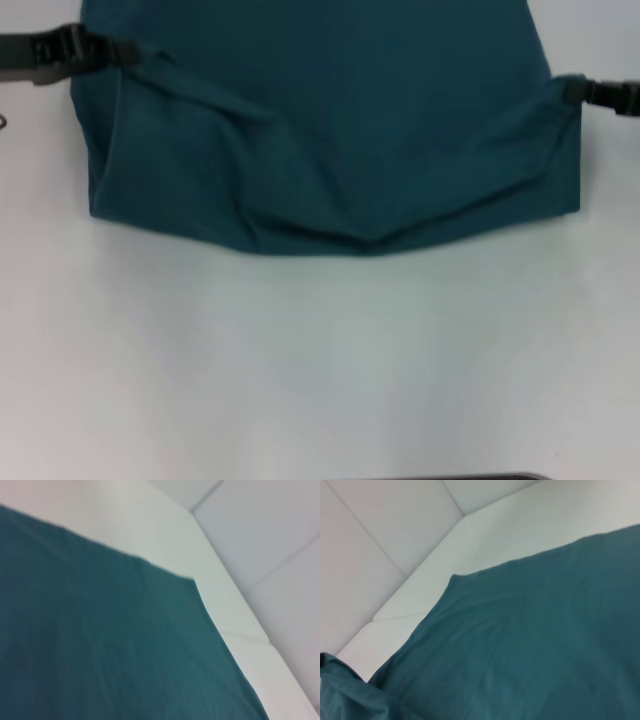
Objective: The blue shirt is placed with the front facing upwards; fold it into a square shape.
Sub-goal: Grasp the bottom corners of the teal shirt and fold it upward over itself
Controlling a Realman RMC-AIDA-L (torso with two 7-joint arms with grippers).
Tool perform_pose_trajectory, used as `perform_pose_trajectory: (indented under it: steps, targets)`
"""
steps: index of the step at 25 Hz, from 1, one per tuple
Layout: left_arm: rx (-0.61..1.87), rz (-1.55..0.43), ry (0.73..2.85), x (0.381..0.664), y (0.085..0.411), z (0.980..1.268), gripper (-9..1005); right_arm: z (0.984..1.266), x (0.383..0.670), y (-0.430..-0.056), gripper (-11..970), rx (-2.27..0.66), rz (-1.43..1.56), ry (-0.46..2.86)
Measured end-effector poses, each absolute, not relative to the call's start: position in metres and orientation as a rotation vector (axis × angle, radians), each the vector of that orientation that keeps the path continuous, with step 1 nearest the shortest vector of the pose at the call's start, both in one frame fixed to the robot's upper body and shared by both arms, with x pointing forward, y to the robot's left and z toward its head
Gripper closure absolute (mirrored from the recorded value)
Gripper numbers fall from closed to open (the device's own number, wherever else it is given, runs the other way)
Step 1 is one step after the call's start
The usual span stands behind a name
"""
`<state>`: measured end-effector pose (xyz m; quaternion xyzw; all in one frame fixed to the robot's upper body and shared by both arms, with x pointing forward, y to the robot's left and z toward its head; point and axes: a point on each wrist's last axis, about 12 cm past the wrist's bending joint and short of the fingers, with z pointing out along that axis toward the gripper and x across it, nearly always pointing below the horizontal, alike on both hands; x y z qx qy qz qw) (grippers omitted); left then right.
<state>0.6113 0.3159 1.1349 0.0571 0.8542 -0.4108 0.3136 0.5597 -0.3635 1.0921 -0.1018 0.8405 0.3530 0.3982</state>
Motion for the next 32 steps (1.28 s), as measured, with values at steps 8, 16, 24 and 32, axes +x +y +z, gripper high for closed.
perform_pose_trajectory:
  steps: [8, 16, 24, 32]
  targets:
    - [0.075, -1.005, 2.202, 0.631, 0.31, 1.136, 995, 1.101, 0.593, -0.348, 929, -0.26, 0.778, 2.103]
    - [0.061, -0.983, 2.149, 0.648, 0.297, 1.146, 996, 1.114, 0.615, -0.339, 929, -0.272, 0.735, 2.085]
    - [0.05, -0.986, 2.101, 0.66, 0.289, 1.158, 995, 1.133, 0.628, -0.346, 929, -0.27, 0.699, 2.064]
    - [0.01, -0.959, 2.094, 0.662, 0.286, 1.153, 996, 1.14, 0.636, -0.345, 928, -0.288, 0.67, 2.078]
